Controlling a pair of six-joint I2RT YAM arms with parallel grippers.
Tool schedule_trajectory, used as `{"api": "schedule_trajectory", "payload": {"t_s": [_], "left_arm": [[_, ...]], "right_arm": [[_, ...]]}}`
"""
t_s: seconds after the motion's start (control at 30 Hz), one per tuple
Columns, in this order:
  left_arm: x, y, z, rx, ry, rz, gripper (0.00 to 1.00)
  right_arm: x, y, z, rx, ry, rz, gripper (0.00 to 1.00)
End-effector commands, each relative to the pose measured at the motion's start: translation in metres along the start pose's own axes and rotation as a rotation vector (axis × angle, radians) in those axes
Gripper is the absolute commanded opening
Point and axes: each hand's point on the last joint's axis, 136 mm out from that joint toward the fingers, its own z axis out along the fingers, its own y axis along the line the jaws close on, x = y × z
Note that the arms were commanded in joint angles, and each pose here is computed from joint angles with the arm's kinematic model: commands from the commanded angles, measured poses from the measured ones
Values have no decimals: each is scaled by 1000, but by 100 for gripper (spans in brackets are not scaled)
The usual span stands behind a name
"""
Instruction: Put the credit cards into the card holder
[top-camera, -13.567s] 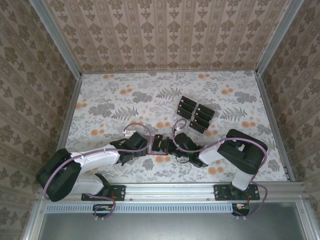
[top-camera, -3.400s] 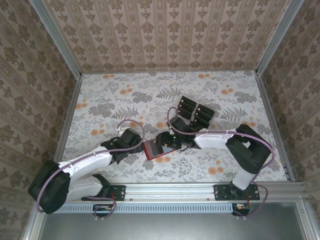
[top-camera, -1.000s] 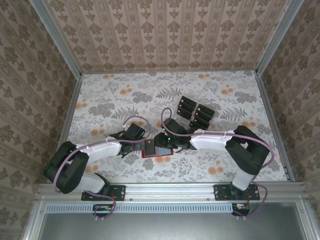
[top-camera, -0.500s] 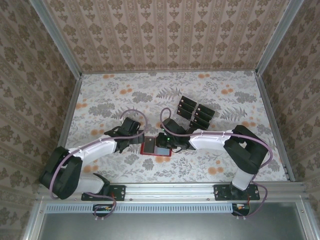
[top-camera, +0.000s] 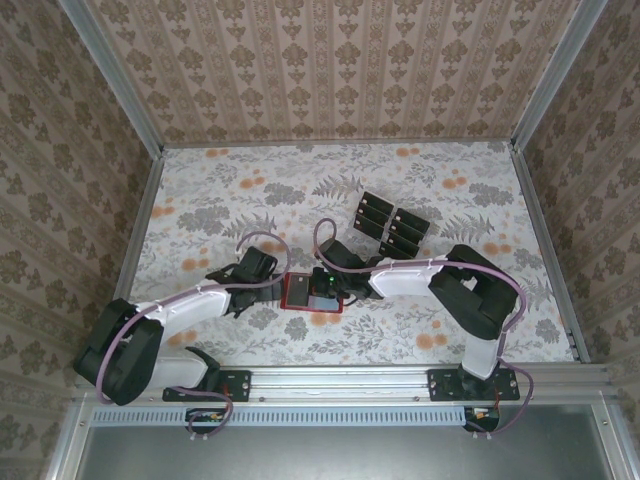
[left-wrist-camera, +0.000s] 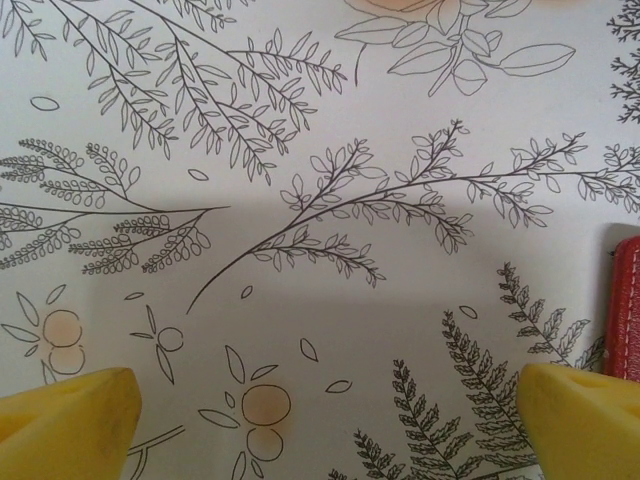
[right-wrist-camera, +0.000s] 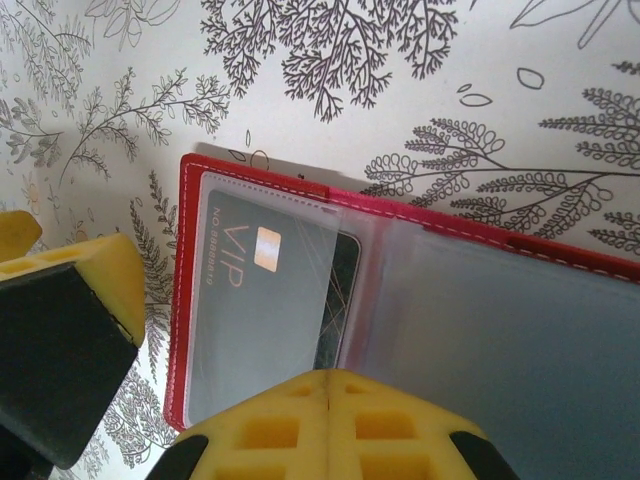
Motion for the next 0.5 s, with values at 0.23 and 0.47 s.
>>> {"api": "schedule_trajectory", "payload": {"t_s": [0.23, 0.47], "left_arm": [[12, -6, 4, 25, 16, -21, 100], [15, -7, 3, 31, 18, -22, 100]], "right_arm": [[3, 6, 13, -9, 37, 16, 2], [1, 14, 16, -20, 57, -2, 2]]}}
